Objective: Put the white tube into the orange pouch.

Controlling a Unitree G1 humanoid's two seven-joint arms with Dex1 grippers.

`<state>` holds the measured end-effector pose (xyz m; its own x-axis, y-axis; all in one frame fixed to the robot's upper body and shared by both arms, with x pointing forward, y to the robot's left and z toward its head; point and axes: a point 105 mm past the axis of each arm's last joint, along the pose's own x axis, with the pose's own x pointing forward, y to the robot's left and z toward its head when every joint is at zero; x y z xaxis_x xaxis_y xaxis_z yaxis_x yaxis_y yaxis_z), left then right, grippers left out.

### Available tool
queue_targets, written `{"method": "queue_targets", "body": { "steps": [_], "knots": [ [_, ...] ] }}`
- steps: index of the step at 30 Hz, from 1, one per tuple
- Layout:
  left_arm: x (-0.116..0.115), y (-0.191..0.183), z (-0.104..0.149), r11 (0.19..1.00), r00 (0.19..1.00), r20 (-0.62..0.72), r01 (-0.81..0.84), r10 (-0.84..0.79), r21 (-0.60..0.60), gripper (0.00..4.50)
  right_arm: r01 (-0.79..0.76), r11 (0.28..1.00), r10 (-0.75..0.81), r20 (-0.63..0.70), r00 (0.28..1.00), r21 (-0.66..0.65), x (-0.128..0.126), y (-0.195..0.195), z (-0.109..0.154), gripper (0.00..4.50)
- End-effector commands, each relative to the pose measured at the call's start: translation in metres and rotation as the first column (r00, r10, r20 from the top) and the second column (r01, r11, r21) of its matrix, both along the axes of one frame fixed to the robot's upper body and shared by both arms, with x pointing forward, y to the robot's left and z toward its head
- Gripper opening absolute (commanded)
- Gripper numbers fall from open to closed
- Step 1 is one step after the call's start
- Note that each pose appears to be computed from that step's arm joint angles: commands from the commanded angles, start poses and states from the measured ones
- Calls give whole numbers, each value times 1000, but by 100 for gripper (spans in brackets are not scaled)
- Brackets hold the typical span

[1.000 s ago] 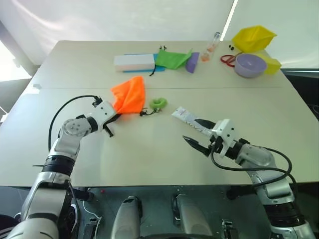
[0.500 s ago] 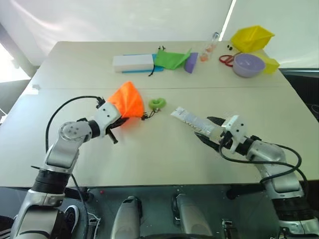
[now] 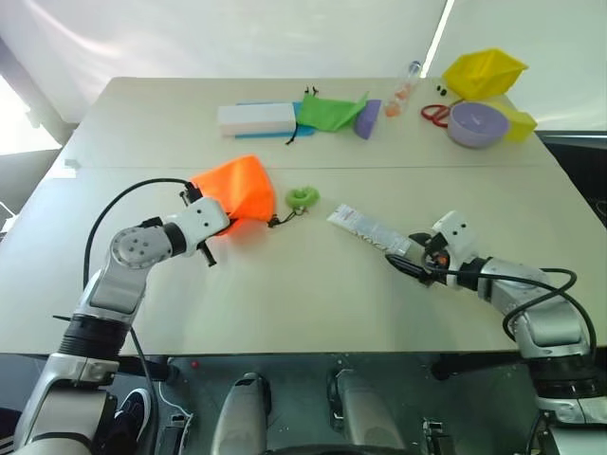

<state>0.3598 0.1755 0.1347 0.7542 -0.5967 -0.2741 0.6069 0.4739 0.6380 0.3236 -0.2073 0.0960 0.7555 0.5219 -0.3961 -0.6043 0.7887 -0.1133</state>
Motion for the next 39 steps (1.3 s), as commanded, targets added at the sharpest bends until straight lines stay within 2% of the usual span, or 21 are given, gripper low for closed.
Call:
{"method": "queue_targets", "body": {
  "steps": [1, 6, 8, 12, 14, 17, 21, 25, 28, 32, 35, 39],
  "knots": [
    [-1, -4, 7, 1000, 999, 37, 13, -13, -9, 5, -17, 1000, 17, 18, 1000, 12, 3, 3, 8, 399],
    [-1, -4, 5, 1000, 999, 32, 8, -8, -13, 5, -19, 1000, 19, 9, 1000, 24, 5, 4, 6, 399],
    [-1, -4, 5, 1000, 999, 33, 6, -6, -17, 0, -23, 999, 22, 10, 1000, 25, 5, 6, 5, 345],
    [-1, -4, 3, 1000, 999, 34, 6, -6, -17, 0, -10, 999, 10, -2, 1000, 40, 5, 5, 5, 345],
    [-1, -5, 3, 1000, 999, 36, 8, -8, -14, 0, -12, 999, 12, 5, 1000, 33, 5, 5, 5, 298],
    [-2, -6, 2, 1000, 999, 32, 13, -12, -17, 0, -30, 999, 29, 17, 999, 35, 4, 7, 8, 181],
    [-1, -5, 2, 1000, 999, 30, 11, -11, -18, 0, -50, 998, 49, 40, 998, 39, 3, 10, 12, 181],
    [-2, -5, 1, 1000, 1000, 27, 11, -11, -19, 0, -133, 989, 128, 81, 988, 69, -7, 22, 20, 181],
    [-2, -5, 1, 999, 1000, 27, 9, -9, -31, 0, -236, 965, 229, 71, 971, 114, -26, 39, 26, 181],
    [-2, -5, 3, 999, 1000, 24, 4, -3, -43, 0, -359, 924, 355, 56, 933, 130, -46, 82, 20, 181],
    [-2, -6, 8, 997, 1000, 14, -1, 2, -82, 0, -368, 916, 363, 57, 930, 159, -45, 104, 13, 181],
    [-6, -4, 10, 997, 1000, -2, 2, -2, -80, 0, -343, 931, 338, 59, 939, 128, -31, 122, 1, 181]
  ]
}}
